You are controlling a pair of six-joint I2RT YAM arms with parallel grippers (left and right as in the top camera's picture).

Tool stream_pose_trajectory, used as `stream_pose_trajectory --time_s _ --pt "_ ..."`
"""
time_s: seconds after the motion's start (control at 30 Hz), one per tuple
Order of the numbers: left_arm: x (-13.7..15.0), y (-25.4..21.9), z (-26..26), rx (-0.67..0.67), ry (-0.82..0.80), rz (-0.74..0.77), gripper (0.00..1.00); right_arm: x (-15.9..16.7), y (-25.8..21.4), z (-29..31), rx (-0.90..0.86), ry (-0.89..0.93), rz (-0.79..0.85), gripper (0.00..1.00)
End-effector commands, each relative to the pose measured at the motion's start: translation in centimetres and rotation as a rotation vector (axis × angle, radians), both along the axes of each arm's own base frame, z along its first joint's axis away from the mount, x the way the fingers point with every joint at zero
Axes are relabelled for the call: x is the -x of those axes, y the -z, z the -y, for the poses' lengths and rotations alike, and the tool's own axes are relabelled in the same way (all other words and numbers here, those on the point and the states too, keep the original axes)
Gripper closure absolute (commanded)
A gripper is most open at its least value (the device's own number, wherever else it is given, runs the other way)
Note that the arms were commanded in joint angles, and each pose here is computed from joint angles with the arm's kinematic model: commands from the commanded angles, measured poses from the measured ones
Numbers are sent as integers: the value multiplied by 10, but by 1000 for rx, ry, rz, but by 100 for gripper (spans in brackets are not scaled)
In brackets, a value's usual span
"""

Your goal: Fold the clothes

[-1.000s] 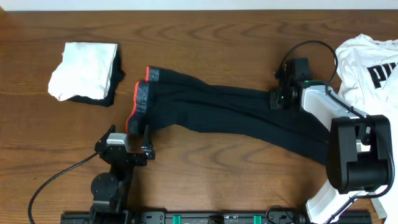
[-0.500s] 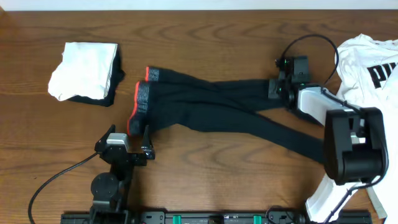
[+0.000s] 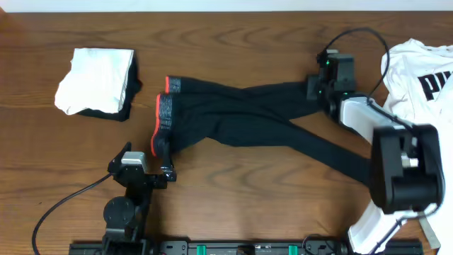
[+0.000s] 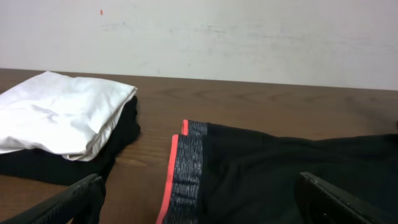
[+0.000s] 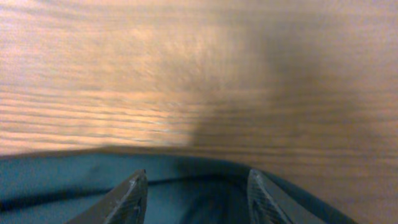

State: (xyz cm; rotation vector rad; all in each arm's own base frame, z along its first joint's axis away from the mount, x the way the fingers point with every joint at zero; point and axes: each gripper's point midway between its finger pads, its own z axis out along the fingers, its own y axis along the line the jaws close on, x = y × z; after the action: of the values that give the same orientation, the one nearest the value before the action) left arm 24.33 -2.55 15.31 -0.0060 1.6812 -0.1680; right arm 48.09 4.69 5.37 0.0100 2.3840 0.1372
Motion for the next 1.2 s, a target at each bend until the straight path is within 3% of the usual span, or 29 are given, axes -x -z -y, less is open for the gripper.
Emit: stream_pose_trajectory --time_s 0.0,0.3,0.5,0.73,0.97,1.17 --pt "1 15 2 -19 13 -39 2 1 -75 0 -39 7 118 48" --pt "1 15 3 -18 17 -39 2 65 -160 6 -44 13 151 44" --pt "3 -2 15 122 72 -24 2 91 -176 8 -42 14 138 43" --pt "14 -4 14 109 47 -367 2 108 -150 9 -31 16 12 42" --pt "-15 -56 16 -2 62 -675 2 119 -137 11 -20 21 -57 40" --pt "-37 -15 17 -31 52 -1045 2 129 -127 21 24 55 -113 38"
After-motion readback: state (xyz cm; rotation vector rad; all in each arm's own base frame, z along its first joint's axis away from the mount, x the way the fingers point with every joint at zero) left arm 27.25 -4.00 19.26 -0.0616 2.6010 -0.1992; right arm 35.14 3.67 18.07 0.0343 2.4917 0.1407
